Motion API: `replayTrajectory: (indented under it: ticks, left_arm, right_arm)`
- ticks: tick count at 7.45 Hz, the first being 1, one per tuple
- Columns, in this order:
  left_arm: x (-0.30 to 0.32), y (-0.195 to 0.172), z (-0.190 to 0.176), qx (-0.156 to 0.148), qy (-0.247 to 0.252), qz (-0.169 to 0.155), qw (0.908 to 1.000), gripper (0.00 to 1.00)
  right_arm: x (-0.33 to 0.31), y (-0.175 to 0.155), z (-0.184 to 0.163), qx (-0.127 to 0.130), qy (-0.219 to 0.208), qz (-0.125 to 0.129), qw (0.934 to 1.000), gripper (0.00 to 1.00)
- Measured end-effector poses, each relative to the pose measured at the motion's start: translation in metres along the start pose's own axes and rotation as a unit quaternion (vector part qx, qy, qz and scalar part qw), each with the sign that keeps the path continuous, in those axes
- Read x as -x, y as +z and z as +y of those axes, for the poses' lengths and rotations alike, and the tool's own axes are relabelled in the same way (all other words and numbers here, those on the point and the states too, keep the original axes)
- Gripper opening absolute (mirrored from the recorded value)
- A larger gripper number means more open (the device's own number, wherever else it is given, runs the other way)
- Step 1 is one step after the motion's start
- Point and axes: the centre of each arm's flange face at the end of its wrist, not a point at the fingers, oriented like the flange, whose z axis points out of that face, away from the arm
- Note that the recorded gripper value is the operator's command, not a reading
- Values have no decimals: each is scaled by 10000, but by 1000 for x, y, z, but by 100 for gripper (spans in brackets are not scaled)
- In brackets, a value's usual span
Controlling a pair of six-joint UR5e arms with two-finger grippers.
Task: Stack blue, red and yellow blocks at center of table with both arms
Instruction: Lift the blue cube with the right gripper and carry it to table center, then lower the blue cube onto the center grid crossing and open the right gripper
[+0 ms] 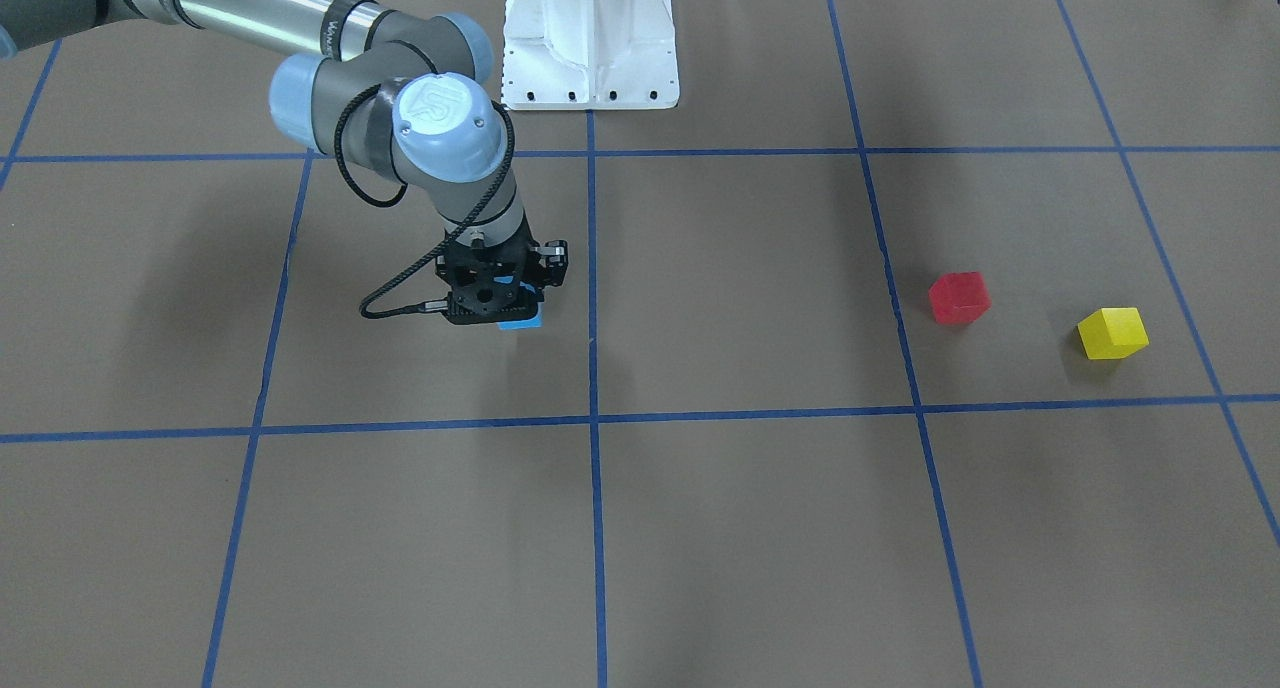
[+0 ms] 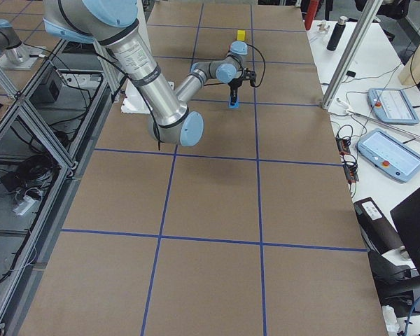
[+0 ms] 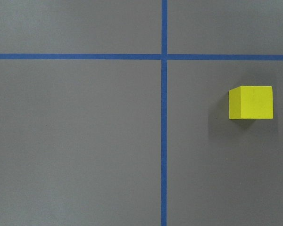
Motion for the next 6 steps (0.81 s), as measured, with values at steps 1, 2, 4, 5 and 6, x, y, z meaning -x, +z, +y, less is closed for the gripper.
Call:
replayTrajectory:
  ticks: [1,2,4,5,6]
  left_arm:
    - [0,0,0,-1,-2,0,10000,100]
    - [0,0,0,0,-3,0,10000,100]
    - [0,0,0,-3,0,0,10000,100]
    - [0,0,0,-4,2,0,10000,100]
    - [0,0,0,-3,1,0,10000,100]
  right_arm:
    - [8,2,-3,-14,35,-4,10000,0]
    - [13,2,-4,-21,33,-14,10000,0]
    - [18,6,-8,6,20,14,10000,0]
    - [21,8,-9,25,24,29,10000,0]
    - [23,10,-10,42,28,40,10000,0]
